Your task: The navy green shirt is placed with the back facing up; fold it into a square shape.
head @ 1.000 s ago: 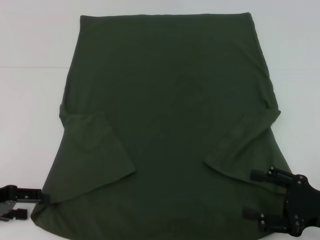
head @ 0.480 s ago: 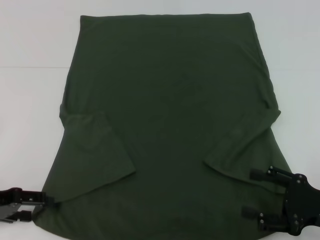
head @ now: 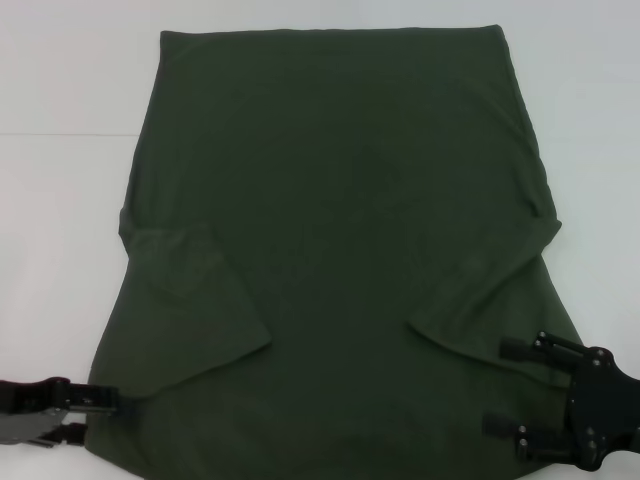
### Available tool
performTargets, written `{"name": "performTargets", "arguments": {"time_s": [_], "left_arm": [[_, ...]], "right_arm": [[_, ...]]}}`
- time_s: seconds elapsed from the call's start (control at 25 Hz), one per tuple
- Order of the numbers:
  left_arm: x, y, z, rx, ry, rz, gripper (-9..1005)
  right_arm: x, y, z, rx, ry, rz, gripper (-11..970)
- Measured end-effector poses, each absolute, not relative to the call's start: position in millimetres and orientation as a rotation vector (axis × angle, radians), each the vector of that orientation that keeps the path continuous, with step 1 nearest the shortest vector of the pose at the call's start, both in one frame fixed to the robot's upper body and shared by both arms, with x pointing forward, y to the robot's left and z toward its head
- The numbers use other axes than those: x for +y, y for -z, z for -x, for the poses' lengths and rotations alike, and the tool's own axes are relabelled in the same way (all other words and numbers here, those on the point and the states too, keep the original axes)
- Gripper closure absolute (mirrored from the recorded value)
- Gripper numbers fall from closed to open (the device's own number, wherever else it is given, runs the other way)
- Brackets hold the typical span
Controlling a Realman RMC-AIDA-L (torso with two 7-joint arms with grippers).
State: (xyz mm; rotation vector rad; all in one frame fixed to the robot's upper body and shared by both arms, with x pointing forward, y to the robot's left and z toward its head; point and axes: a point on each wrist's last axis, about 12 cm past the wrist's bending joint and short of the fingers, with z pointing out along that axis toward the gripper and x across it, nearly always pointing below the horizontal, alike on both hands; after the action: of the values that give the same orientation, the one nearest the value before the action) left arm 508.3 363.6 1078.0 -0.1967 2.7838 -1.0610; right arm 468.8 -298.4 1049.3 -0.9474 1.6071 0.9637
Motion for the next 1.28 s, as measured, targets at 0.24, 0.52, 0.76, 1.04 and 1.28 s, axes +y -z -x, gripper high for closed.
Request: {"name": "performTargets", "arguments": {"time_s": [0.24,0.52,0.76,1.04,1.28], "left_arm": [[352.1,-1076.2,-514.5,2.777,1.089,0.164,180],[347.6,-1075.5,-518.8,2.789,1.056,0.152,190],[351.2,-1074.8,-518.6,2.777,1.025,0.165,241],[350.7,-1073.5,-518.3,2.775,1.02,0.152,538],[350.2,-1074.1,-518.6,2.777,1.025,0.147,777]], "right_arm": [[-297.9,-1049.3,-468.9,1.607,-0.967,0.947,37],[-298.6,-1048.9,-467.9,1.608,-0.966,0.941,38],[-299.9,-1048.8,-466.4,1.609,-0.965,0.935,38],[-300.5,-1049.1,-465.3,1.607,-0.97,0.928,38],[-300.9,-1049.6,-465.6,1.611,-0.975,0.919,39]]}}
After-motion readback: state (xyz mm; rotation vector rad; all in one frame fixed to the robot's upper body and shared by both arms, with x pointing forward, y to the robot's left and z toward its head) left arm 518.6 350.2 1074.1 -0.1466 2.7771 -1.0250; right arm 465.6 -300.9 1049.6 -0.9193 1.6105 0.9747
